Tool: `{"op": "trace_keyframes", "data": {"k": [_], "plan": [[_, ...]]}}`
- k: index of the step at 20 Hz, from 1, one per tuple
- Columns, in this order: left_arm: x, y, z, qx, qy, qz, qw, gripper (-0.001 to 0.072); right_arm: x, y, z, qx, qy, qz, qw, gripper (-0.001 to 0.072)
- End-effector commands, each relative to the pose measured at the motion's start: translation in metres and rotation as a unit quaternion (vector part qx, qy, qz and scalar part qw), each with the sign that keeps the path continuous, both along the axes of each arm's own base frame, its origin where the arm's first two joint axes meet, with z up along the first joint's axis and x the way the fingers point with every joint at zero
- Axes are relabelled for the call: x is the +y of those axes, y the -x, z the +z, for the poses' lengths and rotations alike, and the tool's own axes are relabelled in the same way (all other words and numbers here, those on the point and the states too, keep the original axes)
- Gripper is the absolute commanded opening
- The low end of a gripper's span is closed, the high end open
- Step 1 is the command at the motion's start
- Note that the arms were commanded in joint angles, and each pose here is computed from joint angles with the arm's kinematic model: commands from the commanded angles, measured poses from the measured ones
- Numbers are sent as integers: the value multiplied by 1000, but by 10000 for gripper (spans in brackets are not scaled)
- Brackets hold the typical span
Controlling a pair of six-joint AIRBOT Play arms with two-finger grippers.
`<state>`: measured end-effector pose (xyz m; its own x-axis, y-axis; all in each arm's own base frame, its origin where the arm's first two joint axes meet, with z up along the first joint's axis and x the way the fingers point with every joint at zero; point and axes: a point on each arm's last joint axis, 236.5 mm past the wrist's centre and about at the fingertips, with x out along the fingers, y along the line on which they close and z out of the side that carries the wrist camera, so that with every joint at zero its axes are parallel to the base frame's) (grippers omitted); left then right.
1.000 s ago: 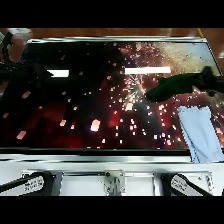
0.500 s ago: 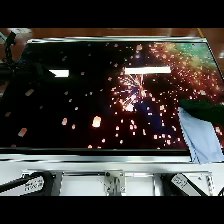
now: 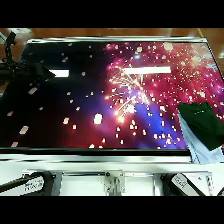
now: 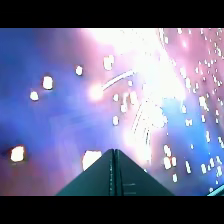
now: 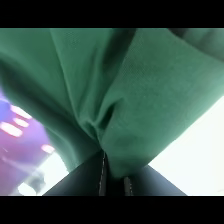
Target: Fold the shirts.
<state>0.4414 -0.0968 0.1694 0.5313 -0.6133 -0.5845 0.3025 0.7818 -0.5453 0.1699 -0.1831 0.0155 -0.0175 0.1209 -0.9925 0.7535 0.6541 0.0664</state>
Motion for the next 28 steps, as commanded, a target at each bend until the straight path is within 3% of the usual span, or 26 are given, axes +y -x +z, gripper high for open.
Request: {"op": "trace_keyframes", "data": {"k": [1,2,3,7,10,12,14,16,20,28], "plan": [[0,0,0,0,0,0,1000,53,10,34,-48,61,-5,-20,998,249],[0,0,0,0,0,0,1000,53,15,39,-56,68,-10,-21,997,634],[0,0,0,0,0,0,1000,53,20,48,-62,85,-17,-17,996,688],[-4,2,-1,2,-2,-7,1000,52,-14,44,-30,81,48,-13,996,687],[-17,12,-16,20,-42,-30,998,51,-38,-51,47,-119,137,14,983,686],[-7,30,-59,77,-174,-32,981,51,-10,-120,102,-252,181,91,946,686],[13,52,-91,133,-333,-13,934,81,54,-154,109,-272,178,208,922,686],[-20,59,-99,121,-356,-58,925,626,104,-162,79,-211,156,287,921,687],[-54,74,-121,156,-333,-103,924,634,161,-144,24,-91,81,362,924,687],[-55,71,-132,164,-335,-105,922,634,183,-148,18,-93,68,388,914,687]]}}
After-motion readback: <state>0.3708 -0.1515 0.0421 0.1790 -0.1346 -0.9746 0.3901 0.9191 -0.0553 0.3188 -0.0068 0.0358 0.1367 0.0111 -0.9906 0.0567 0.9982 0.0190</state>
